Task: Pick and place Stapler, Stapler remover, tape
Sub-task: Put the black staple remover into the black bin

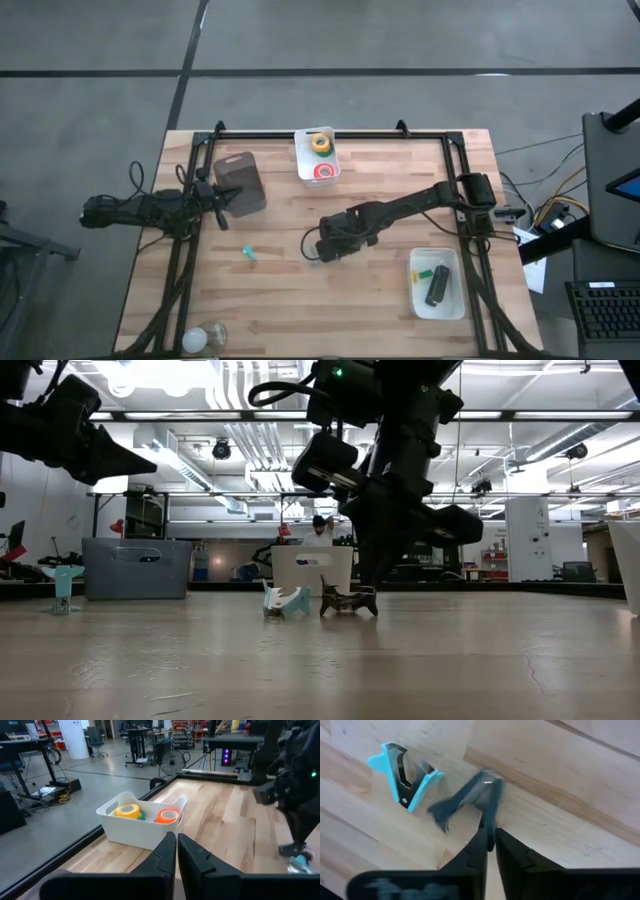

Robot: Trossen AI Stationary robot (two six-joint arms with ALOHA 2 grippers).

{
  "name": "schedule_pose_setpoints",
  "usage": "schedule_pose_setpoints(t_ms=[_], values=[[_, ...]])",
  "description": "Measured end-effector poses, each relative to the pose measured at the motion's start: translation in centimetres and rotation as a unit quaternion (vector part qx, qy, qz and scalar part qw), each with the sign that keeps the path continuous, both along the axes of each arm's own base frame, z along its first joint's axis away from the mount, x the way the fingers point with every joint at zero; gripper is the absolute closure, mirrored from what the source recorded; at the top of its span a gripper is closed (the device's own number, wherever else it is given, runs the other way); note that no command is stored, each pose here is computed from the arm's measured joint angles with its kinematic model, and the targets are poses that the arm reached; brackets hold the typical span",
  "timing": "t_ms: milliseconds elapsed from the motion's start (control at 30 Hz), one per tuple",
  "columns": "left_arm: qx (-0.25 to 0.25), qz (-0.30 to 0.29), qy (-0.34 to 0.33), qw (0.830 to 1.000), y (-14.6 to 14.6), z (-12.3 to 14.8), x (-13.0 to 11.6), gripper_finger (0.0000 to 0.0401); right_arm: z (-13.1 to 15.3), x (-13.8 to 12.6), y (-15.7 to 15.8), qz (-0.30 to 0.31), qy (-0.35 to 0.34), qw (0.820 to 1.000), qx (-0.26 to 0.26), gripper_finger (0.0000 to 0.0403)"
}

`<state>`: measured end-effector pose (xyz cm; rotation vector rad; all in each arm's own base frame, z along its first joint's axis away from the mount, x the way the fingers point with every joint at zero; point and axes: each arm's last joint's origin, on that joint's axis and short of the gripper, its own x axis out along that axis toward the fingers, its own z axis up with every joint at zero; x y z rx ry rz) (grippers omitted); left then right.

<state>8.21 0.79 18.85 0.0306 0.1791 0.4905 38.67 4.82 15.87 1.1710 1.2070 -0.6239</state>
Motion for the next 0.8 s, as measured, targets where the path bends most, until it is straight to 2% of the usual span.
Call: schedule_pose_setpoints(t_ms=[100,200,400,467,700,733,800], values=[[-0.024,0.003,-0.038,0.999,0.0,0.5,0.1,0.0382,0.1,0.1,0.1,0.011,-0.01,1.0,-0.001,0.0392],[-0.084,0.009,-0.108,0.991,0.0,1.2,0.2,0.0382,0.3,0.4,0.1,0.012,-0.028,1.0,-0.002,0.0394],[-0.216,0.013,-0.234,0.948,0.0,2.4,0.2,0.0383,1.5,1.1,0.1,0.006,-0.087,0.996,-0.012,0.0394],[-0.233,0.012,-0.252,0.939,0.0,2.6,0.1,0.0382,2.1,1.1,0.0,0.002,-0.1,0.995,-0.02,0.0394],[-0.237,0.012,-0.253,0.938,0.0,2.6,0.2,0.0382,5.2,1.0,-0.3,-0.009,-0.152,0.986,-0.067,0.0395],[-0.253,0.013,-0.262,0.931,0.0,2.6,0.2,0.0383,5.7,1.0,-0.4,-0.008,-0.161,0.984,-0.076,0.0395],[-0.302,0.012,-0.299,0.905,0.0,2.9,0.1,0.0387,6.8,1.0,-0.6,-0.005,-0.18,0.979,-0.097,0.0395]])
